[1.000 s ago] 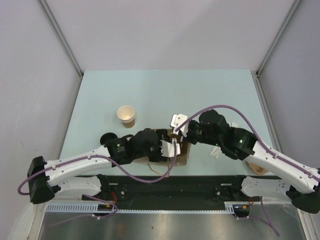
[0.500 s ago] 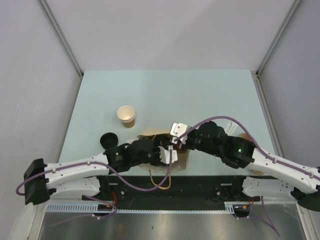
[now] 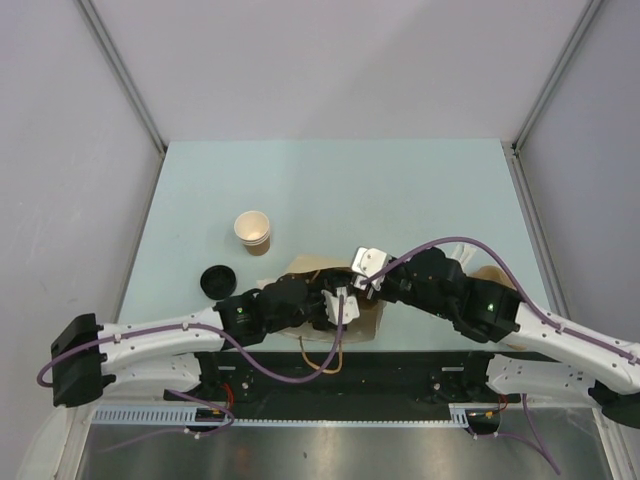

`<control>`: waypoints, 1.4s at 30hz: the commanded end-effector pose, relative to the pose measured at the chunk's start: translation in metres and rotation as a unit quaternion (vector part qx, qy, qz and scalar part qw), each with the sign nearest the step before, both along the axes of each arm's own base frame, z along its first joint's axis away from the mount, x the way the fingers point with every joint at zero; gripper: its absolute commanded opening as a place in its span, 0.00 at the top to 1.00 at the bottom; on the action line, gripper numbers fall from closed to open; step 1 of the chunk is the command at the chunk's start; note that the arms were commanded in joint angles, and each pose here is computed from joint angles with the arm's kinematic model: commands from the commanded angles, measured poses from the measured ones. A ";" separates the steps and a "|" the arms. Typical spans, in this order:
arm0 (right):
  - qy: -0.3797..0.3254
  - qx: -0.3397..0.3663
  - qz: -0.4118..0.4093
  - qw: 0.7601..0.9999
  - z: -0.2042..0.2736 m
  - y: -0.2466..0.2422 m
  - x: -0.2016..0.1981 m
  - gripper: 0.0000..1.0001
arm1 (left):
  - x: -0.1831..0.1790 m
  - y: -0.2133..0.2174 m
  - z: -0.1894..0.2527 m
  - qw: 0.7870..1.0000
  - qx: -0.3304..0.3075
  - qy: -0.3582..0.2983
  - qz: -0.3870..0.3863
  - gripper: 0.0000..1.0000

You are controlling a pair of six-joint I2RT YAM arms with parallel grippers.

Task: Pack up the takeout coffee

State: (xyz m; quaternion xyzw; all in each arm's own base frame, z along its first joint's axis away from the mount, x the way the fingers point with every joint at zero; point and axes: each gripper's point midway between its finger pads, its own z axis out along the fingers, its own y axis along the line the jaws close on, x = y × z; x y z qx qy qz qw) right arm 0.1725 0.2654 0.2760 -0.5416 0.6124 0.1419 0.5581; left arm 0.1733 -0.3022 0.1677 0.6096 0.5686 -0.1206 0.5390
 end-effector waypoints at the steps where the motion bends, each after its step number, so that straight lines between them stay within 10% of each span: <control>1: -0.021 0.056 -0.012 0.998 0.028 -0.002 0.002 1.00 | -0.005 -0.018 0.008 0.998 -0.051 0.025 -0.010 1.00; 42: 0.004 0.068 -0.012 0.998 0.022 -0.011 -0.002 1.00 | 0.002 -0.053 0.015 0.976 -0.198 0.082 0.025 1.00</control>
